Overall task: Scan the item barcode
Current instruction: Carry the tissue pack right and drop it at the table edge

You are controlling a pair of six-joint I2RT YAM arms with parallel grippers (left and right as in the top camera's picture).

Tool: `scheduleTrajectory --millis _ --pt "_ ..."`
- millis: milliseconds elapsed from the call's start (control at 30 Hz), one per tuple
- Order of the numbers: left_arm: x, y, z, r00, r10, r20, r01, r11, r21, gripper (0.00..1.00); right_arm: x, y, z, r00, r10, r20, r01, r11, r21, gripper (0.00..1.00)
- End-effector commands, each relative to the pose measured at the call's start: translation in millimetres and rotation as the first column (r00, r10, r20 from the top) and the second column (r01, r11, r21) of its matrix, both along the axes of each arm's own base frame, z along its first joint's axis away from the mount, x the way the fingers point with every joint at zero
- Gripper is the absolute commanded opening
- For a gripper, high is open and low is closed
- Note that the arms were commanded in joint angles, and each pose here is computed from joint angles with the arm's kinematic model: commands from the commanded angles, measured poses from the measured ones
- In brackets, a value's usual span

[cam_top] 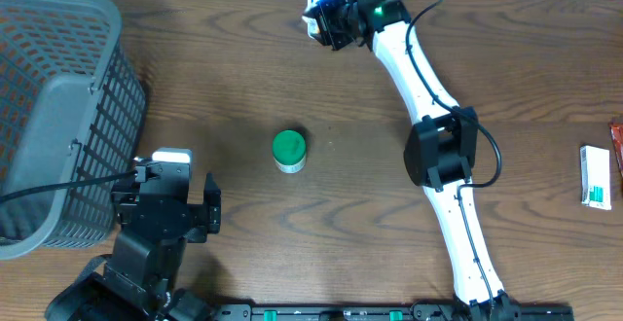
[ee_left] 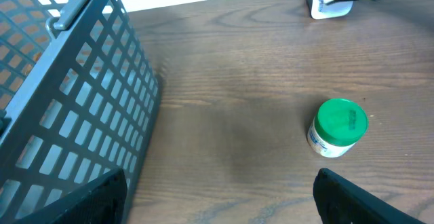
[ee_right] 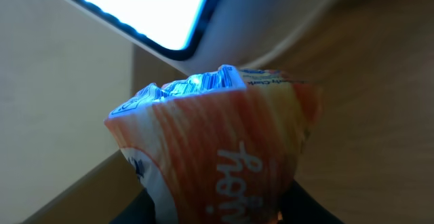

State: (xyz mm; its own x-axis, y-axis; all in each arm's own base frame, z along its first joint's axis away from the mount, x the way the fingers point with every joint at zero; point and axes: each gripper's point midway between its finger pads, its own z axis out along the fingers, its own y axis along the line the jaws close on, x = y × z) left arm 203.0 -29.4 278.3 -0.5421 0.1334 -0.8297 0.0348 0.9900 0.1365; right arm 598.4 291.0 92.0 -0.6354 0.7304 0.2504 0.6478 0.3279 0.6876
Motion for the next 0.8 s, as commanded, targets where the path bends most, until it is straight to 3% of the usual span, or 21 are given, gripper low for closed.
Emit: scheduleTrajectory --millis 0,133,200,367,467,633,767 --pt "-1 2 0 1.000 0.008 0.004 -0.008 1.000 0.000 0.88 6 -35 36 0.993 0.027 0.113 -0.010 0.989 -0.147 0.24" --pt "-1 1 0 1.000 0.008 0.003 -0.008 1.000 0.000 0.88 -16 -82 59 0.995 0.013 0.099 0.026 0.926 -0.376 0.25" --pt "-1 2 0 1.000 0.008 0.004 -0.008 1.000 0.000 0.88 -34 -118 66 0.998 -0.032 0.063 0.060 0.852 -0.521 0.27" --pt "-1 2 0 1.000 0.008 0.004 -0.008 1.000 0.000 0.88 -93 -223 75 0.980 -0.180 -0.086 0.031 0.565 -0.824 0.31" --pt "-1 2 0 1.000 0.008 0.004 -0.008 1.000 0.000 0.88 -98 -255 65 0.979 -0.047 -0.197 -0.145 0.515 -0.845 0.33" --pt "-1 1 0 1.000 0.008 0.003 -0.008 1.000 0.000 0.88 -105 -328 49 0.948 -0.196 -0.252 -0.124 0.500 -0.857 0.29" --pt "-1 2 0 1.000 0.008 0.004 -0.008 1.000 0.000 0.88 -126 -417 43 0.886 -0.372 -0.277 -0.128 0.377 -0.917 0.32"
